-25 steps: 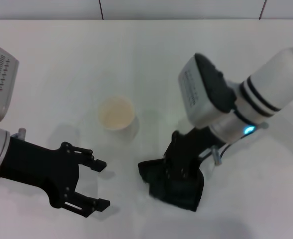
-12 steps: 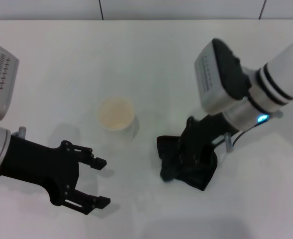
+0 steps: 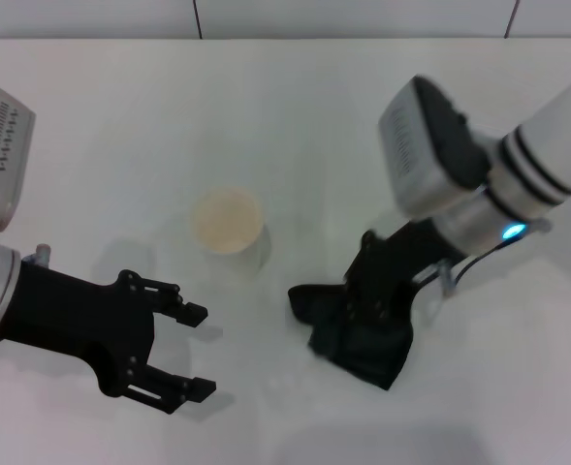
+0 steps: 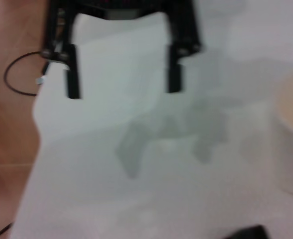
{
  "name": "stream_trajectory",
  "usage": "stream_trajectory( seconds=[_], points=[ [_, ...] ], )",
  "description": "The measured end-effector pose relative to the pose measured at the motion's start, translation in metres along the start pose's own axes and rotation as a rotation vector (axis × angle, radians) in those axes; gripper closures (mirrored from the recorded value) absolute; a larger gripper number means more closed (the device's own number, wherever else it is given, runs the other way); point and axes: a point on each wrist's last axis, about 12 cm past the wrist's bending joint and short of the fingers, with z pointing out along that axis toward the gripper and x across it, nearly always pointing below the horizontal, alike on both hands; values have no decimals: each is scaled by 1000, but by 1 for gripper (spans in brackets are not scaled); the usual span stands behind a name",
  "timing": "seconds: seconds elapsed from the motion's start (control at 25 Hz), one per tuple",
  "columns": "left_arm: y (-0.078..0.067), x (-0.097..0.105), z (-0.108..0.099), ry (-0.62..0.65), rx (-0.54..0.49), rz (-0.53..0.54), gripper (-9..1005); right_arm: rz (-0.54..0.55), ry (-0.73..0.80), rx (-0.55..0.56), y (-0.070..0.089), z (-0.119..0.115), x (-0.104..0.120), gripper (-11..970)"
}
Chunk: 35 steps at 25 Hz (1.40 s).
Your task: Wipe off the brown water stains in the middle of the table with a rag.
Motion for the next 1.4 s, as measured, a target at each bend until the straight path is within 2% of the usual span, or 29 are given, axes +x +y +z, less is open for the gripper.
stream_trajectory(
  seconds=[0.2,0.32,0.64,0.96,1.2,1.4],
  points=[
    [0,1,0,-2,-2,-1,164,28,-22,58,-8,-32,18,840],
    [1,1,1,-4,-3,-5,164,26,-41,70,-9,-42,25,825],
    [5,-1,2,-10,-18,-3,163,82,-87,113,-13,-56,39,784],
    [7,-2,4,-21,-18,7,163,115,-104,101,-10,-64,49,743],
    [10,3,-3,-62,-44,23,163,136,-193,105,-2,-89,69,511],
    [10,7,-4,-99,-42,22,163,151,-264,137,7,-105,90,432]
  ],
)
